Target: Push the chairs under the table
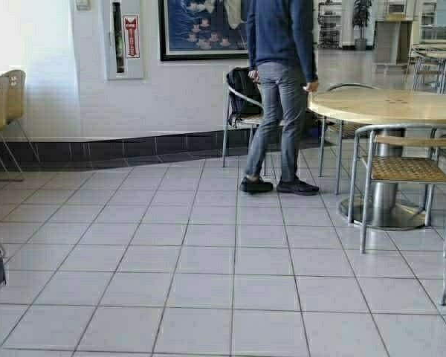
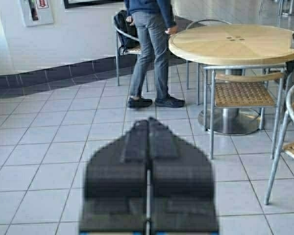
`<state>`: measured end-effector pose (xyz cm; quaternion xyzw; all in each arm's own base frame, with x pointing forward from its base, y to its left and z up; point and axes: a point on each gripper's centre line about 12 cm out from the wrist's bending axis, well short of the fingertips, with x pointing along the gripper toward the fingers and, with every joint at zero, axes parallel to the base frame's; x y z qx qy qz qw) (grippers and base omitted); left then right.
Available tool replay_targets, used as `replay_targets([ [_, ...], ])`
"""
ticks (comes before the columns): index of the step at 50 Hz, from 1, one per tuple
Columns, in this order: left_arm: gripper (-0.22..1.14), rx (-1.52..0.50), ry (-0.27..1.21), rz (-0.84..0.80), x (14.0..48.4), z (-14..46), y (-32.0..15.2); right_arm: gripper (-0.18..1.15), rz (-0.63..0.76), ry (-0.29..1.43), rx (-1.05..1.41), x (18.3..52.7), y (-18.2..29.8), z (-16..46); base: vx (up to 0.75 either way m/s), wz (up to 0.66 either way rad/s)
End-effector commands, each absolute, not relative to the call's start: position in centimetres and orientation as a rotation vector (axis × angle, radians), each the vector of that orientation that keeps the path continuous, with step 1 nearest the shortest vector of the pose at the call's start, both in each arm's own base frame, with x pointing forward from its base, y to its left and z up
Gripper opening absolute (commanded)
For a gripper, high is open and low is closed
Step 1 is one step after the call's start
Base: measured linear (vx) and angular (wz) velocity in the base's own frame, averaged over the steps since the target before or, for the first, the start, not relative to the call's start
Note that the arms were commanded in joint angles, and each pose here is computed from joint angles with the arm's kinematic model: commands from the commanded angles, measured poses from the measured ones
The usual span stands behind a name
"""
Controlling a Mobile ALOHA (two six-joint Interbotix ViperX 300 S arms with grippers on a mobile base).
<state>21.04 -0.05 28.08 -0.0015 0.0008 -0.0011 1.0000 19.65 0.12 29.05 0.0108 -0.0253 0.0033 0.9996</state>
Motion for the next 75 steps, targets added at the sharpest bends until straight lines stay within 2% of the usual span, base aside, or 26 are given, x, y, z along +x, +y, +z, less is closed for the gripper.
replay_targets([
  [1,0.04,-0.001,-0.009,-0.002,21.5,28.7,-0.1,0.04,0.008,-0.066,0.025,19.7,0.1,29.6,0.14,0.05],
  [18,0.04,0.008,0.012,-0.004,21.6,28.1,-0.1,0.04,0.008,-0.101,0.031,19.0,0.1,30.1,0.23,0.05],
  [31,0.04,0.009,0.104,0.030,23.3,26.3,0.7,0.04,0.008,-0.095,0.040,19.2,0.1,30.2,0.23,0.12],
  [55,0.04,-0.004,-0.017,0.050,20.9,28.3,1.0,0.04,0.007,-0.058,0.040,18.9,0.1,28.8,0.29,0.15],
  [75,0.04,-0.058,-0.045,0.028,20.5,28.8,0.6,0.04,0.007,-0.050,0.040,19.3,0.1,29.0,0.31,0.31],
])
